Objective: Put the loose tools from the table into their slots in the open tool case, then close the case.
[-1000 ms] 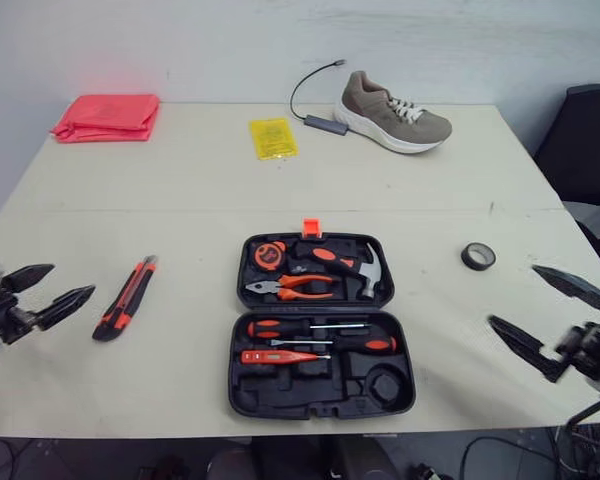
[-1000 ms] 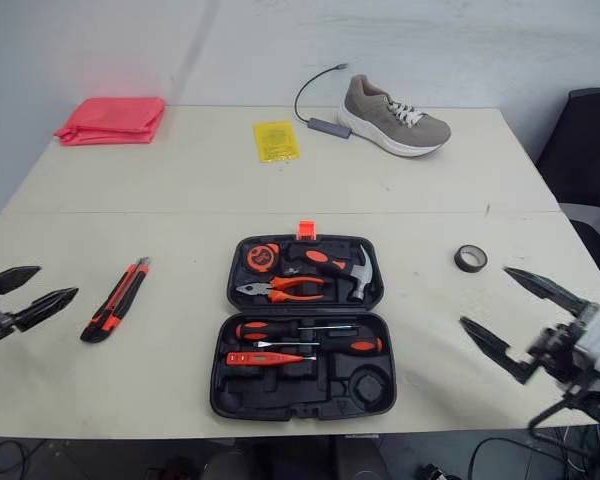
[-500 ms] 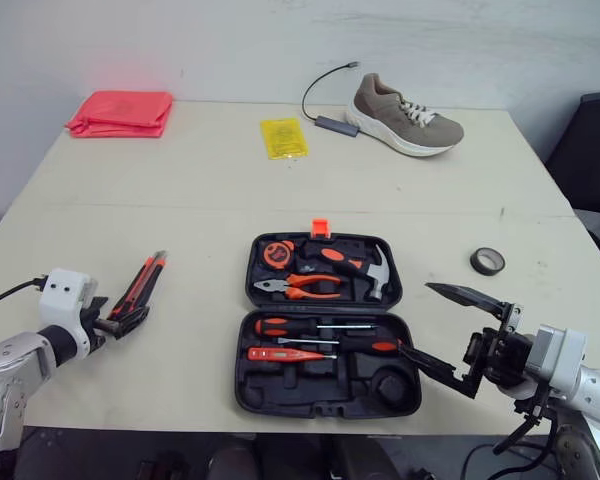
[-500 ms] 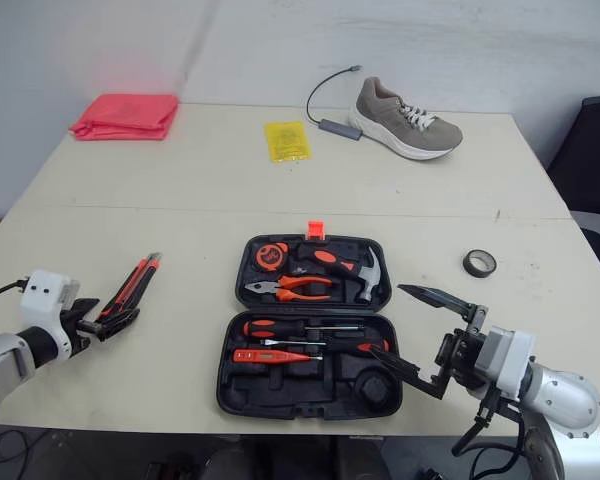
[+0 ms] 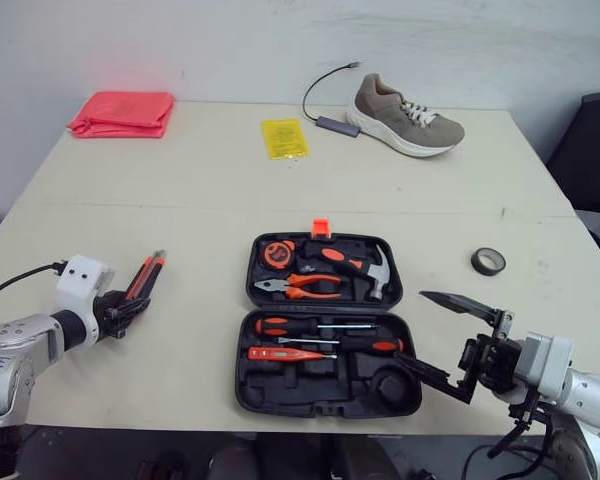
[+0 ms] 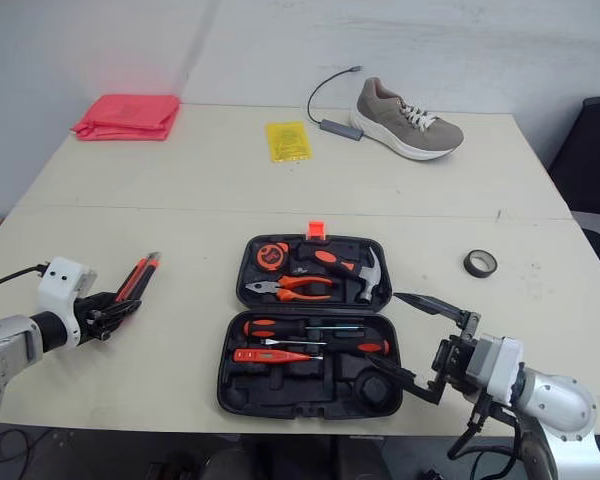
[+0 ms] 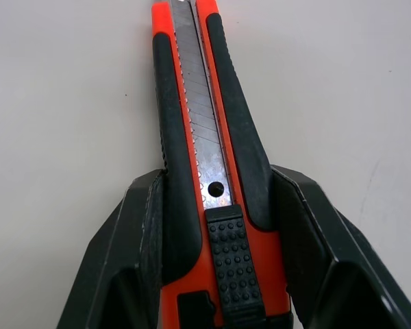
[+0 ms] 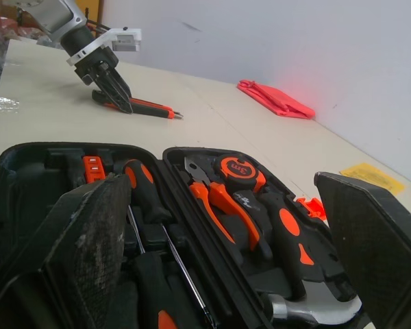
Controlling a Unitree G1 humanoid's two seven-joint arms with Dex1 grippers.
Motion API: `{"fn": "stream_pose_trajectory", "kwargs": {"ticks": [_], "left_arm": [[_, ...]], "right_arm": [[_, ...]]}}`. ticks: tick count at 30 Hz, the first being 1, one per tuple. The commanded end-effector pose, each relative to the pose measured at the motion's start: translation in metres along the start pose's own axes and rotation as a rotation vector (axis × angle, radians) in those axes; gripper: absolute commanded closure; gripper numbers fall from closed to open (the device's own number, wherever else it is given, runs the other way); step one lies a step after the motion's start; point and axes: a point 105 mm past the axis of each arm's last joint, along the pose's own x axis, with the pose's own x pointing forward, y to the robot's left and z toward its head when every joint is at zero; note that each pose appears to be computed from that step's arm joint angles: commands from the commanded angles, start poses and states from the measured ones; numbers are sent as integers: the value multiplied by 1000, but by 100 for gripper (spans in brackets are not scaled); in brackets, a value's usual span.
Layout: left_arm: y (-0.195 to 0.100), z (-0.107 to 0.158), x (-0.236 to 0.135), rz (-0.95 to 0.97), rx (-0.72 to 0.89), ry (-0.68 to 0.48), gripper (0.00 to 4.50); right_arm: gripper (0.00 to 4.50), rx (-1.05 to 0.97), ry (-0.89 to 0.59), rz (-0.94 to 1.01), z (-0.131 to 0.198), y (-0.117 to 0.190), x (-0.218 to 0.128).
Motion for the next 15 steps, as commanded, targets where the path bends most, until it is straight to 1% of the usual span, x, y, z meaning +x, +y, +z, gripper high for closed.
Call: {"fn": "stream_pose_trajectory", "kwargs": {"ticks": [1, 2, 3, 6, 8, 10, 12, 15], "left_arm": [[1, 32, -5, -43, 103, -162, 293], [0, 37, -6, -52, 125, -194, 293], [-7, 49, -10, -108, 183, -247, 293], [-37, 72, -23, -302, 365, -354, 293], [-53, 79, -30, -393, 434, -388, 293], [-79, 81, -35, -526, 517, -404, 293], [-104, 81, -39, -648, 546, -426, 293], [-140, 73, -44, -822, 602, -395, 293]], "right_arm": [[0, -29, -4, -19, 4, -3, -4], [0, -29, -3, -20, 4, -3, -4], [0, -35, 2, -23, 4, -5, -5], [0, -60, 4, -40, 8, -12, -9], [0, -67, 5, -43, 10, -15, -11], [0, -67, 18, -29, 10, -16, -13], [0, -57, 42, 13, 7, -11, -16], [0, -44, 48, 29, 6, -8, -18]]}}
